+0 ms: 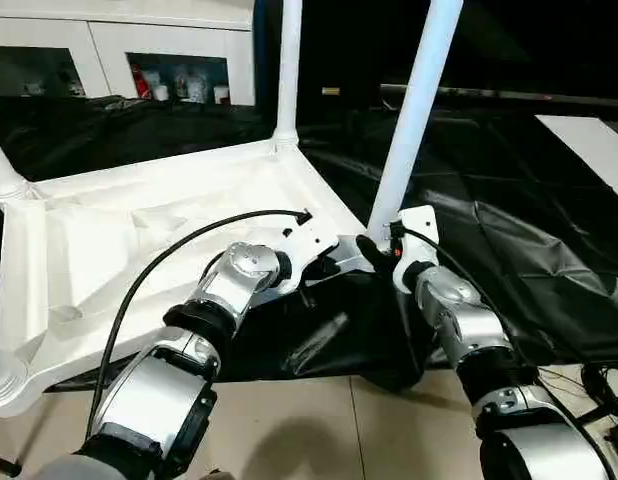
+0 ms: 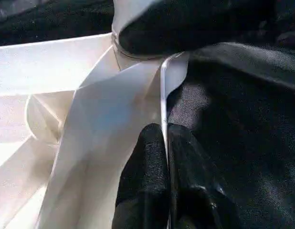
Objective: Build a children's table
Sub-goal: Rotate leg to tighten
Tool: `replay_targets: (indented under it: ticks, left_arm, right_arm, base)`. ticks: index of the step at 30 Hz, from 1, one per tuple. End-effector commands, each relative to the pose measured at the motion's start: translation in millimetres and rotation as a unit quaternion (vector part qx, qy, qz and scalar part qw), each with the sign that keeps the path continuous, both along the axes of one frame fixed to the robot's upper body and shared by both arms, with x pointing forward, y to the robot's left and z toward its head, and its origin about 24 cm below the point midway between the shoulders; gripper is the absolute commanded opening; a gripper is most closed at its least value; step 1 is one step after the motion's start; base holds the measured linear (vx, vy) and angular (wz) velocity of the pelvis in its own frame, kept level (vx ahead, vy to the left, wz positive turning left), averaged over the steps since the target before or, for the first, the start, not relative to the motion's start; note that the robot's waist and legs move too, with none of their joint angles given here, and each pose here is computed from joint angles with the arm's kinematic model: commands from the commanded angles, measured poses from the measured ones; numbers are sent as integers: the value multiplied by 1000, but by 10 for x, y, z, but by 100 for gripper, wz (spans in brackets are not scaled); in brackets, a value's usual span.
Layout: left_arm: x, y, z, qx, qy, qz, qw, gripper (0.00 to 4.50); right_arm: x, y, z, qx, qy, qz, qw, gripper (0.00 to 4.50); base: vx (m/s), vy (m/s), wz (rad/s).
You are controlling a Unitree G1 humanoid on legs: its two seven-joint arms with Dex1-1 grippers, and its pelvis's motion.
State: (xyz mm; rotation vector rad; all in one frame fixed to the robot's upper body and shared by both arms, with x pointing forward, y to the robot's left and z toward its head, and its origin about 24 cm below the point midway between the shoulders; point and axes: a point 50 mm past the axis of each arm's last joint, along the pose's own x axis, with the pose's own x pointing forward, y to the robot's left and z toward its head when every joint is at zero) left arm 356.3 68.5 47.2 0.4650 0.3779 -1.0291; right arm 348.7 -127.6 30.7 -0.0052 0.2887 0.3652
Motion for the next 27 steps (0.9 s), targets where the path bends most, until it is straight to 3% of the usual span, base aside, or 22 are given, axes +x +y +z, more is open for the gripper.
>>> replay_targets:
  ticks: [1,3,6,7,9,10,12,17,21,23,26,27]
  left_arm:
    - [-58,-3,-80,14,12,-34,999,0]
    - [-55,67,-69,22,7,-51,998,0]
    - [-60,101,-57,23,5,-66,998,0]
    - [-78,112,-34,20,-1,-96,995,0]
    - [-87,122,-24,20,-2,-110,994,0]
    - [-108,138,9,18,-5,-146,989,0]
    - [-98,112,61,4,-11,-158,987,0]
    - [-71,51,141,-18,-30,-161,986,0]
    - [-85,29,150,-28,-35,-168,985,0]
    - [-98,40,139,-43,-17,-165,985,57]
    - [-103,96,160,-71,3,-159,985,72]
    - [-103,147,239,-99,-10,-159,982,87]
  right_arm:
    - [-46,-34,-7,-5,-8,24,1000,358]
    - [-139,-127,101,-4,-32,83,996,368]
    - [-256,-207,134,-3,-30,133,991,368]
    - [-367,-298,150,-9,-27,177,984,368]
    - [-429,-348,158,-14,-26,202,979,368]
    - [-609,-496,183,-25,-11,265,964,368]
    - [-707,-613,209,-28,4,290,957,368]
    - [-723,-678,213,-20,12,293,956,368]
    - [-635,-629,75,-18,23,292,956,368]
    - [-562,-534,-52,-13,34,292,956,375]
    - [-508,-422,-235,-4,54,292,955,375]
    - [-498,-369,-366,2,69,286,956,375]
  base:
    - [0,0,0]
    - [0,0,0]
    - [0,0,0]
    - [0,0,0]
    - [0,0,0]
    - [0,0,0]
    - [0,0,0]
    - [0,0,0]
    - [0,0,0]
    - [0,0,0]
    - [0,0,0]
    - [0,0,0]
